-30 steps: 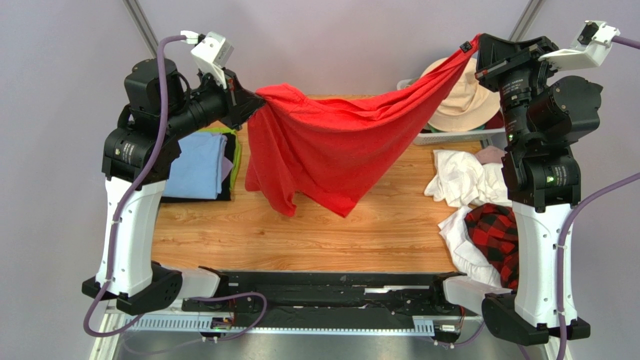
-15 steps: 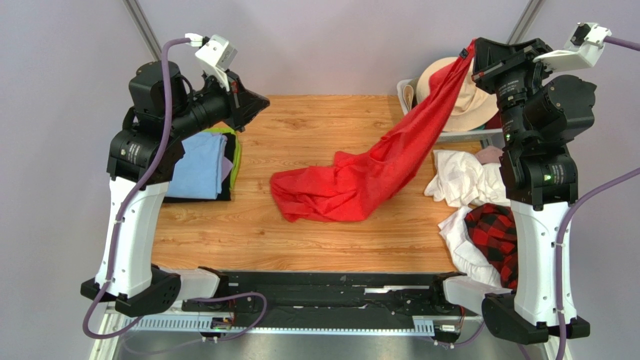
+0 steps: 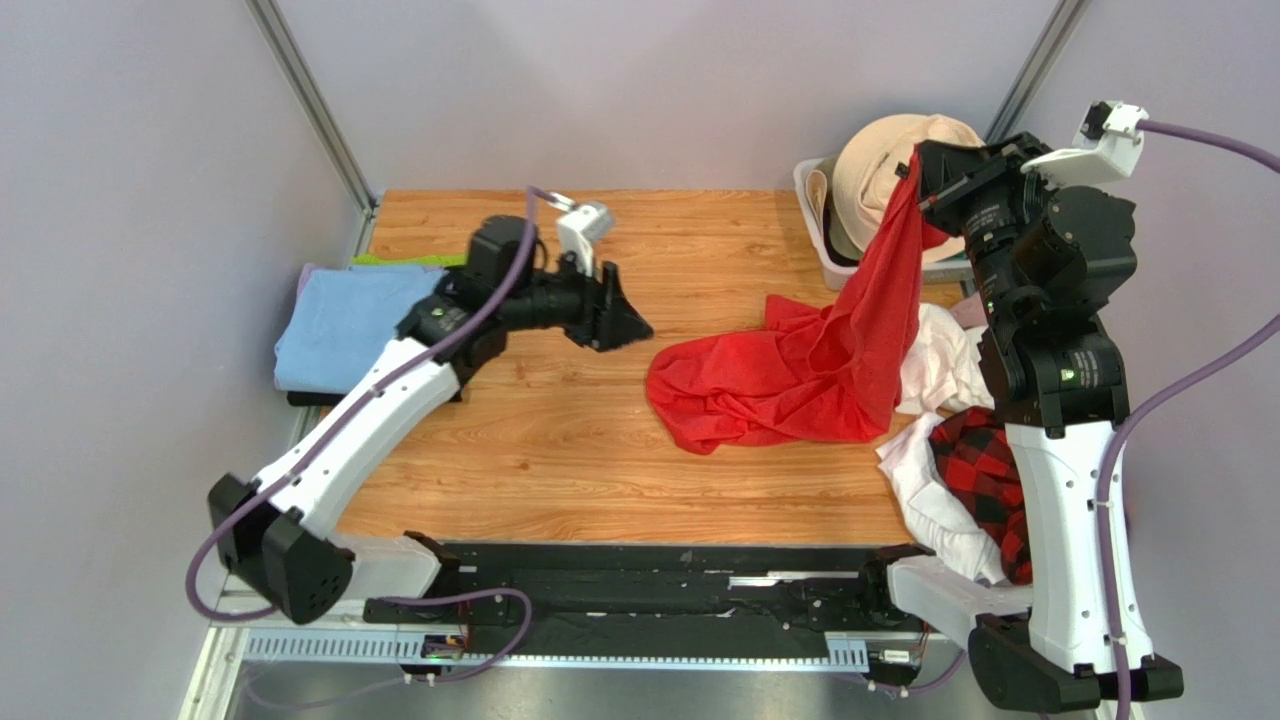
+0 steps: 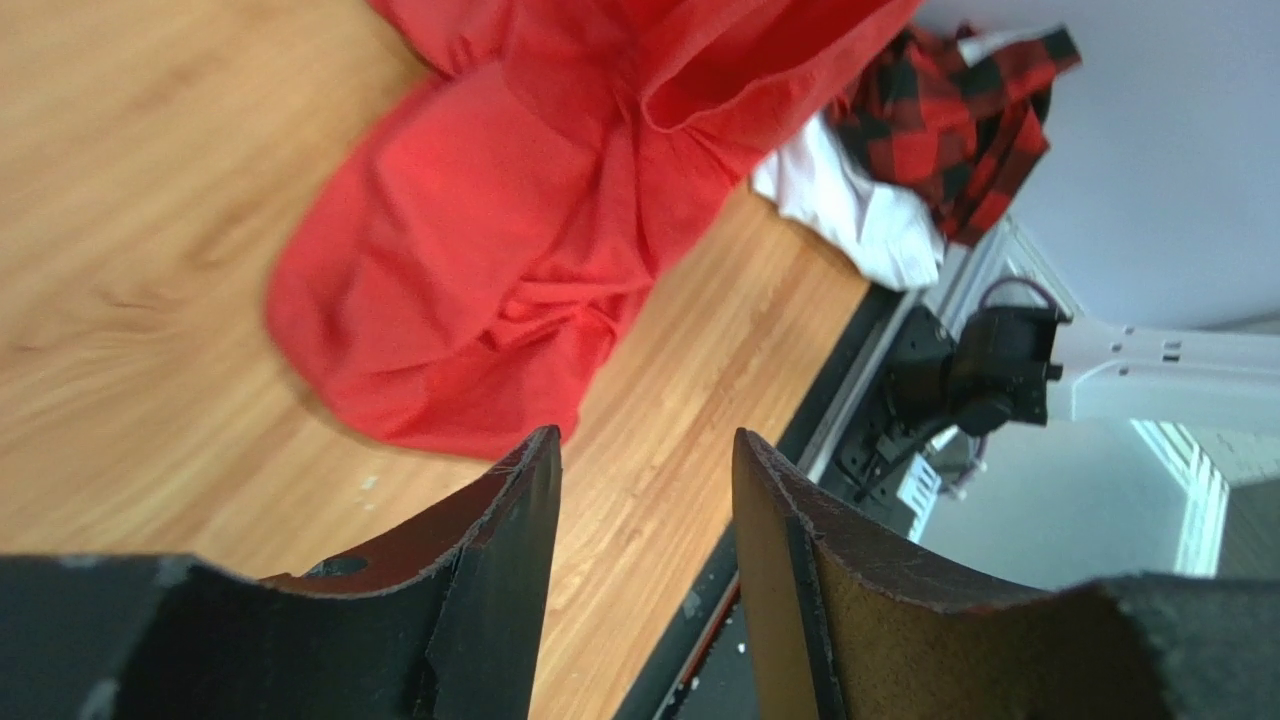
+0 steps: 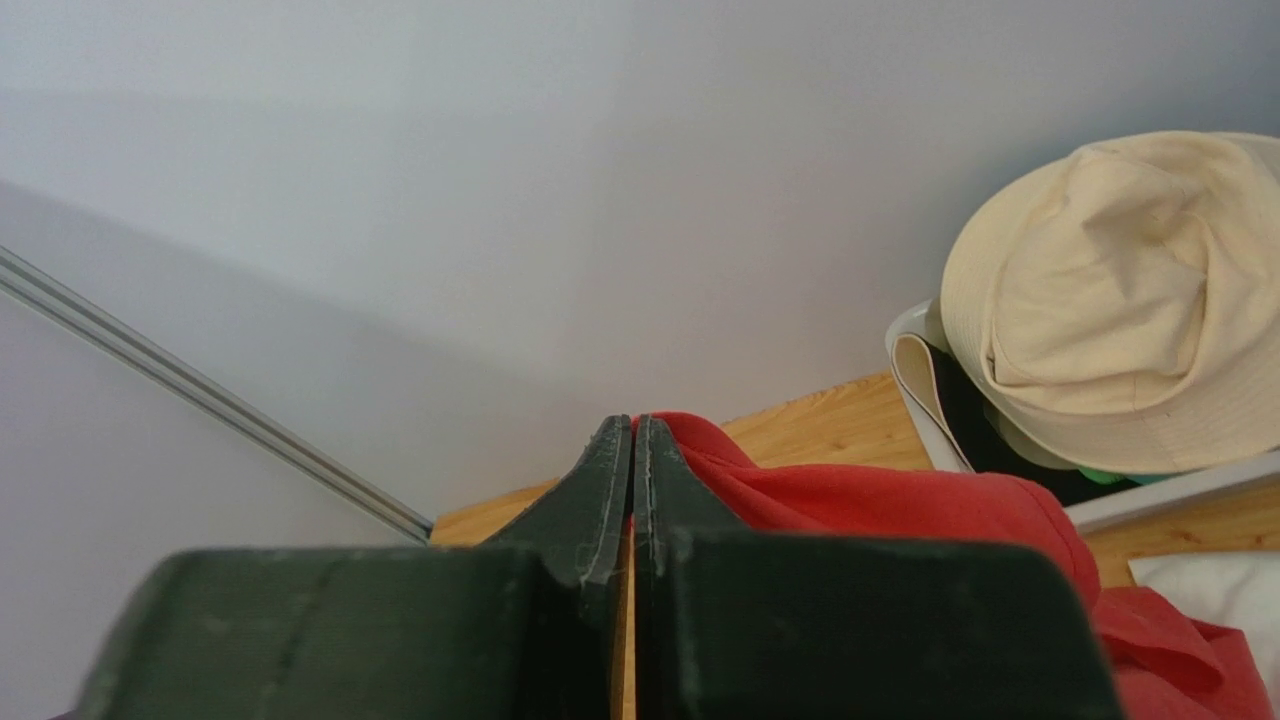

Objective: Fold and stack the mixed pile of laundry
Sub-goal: Flatten out the tank top at the center of the board.

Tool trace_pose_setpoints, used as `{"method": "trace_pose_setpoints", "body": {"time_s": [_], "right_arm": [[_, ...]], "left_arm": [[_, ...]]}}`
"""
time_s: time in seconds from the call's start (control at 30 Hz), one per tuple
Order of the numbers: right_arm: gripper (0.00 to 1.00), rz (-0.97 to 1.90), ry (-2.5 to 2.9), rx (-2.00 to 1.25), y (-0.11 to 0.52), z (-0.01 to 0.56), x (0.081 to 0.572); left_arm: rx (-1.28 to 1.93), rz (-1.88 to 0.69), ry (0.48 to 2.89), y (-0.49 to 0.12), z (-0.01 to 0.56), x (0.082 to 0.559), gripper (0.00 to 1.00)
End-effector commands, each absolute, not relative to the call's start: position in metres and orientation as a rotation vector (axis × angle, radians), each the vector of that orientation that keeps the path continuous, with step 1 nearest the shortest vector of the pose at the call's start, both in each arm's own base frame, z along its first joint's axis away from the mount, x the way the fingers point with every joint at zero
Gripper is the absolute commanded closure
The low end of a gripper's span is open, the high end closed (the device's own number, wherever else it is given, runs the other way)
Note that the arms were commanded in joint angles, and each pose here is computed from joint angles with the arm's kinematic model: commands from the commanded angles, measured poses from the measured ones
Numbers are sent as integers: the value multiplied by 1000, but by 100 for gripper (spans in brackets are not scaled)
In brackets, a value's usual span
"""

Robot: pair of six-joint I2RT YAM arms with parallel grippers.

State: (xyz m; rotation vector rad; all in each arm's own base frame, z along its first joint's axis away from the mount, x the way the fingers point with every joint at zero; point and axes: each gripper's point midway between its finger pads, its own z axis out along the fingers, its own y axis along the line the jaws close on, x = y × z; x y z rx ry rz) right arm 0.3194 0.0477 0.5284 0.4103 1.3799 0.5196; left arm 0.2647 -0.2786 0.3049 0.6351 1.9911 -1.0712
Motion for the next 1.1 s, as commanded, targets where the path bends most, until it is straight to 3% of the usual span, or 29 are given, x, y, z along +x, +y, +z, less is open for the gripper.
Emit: {"method": "trace_pose_setpoints", "body": {"time_s": [0.0,0.17,0.4,0.47,0.63,0.73,0.8,0.83,1.07], "right_arm": [[100,470,1354,431,35,528,304],[100,387,1374,464,21,518,295],[100,349,1375,513,11,510,288],[100,344,1377,524,10,508,287],[100,343,1389,530,9,506,284],[100,347,1382,534,9,508,280],[100,348,1377,538,8,509,278],[100,349,1378,539,8,510,278],[100,373,1364,537,10,520,273]], "left_arm": [[643,-1088,1949,-320,291,282,46],[540,-972,2139,-314,226,292,47],[593,-993,2352,-337,140,258,44],[651,-1003,2373,-352,126,248,39],[737,-1064,2272,-393,152,248,39],[816,-1175,2092,-429,192,242,39],[843,-1258,2030,-445,200,239,29],[837,-1295,1950,-456,213,244,29],[848,-1331,1984,-504,195,254,33]]}}
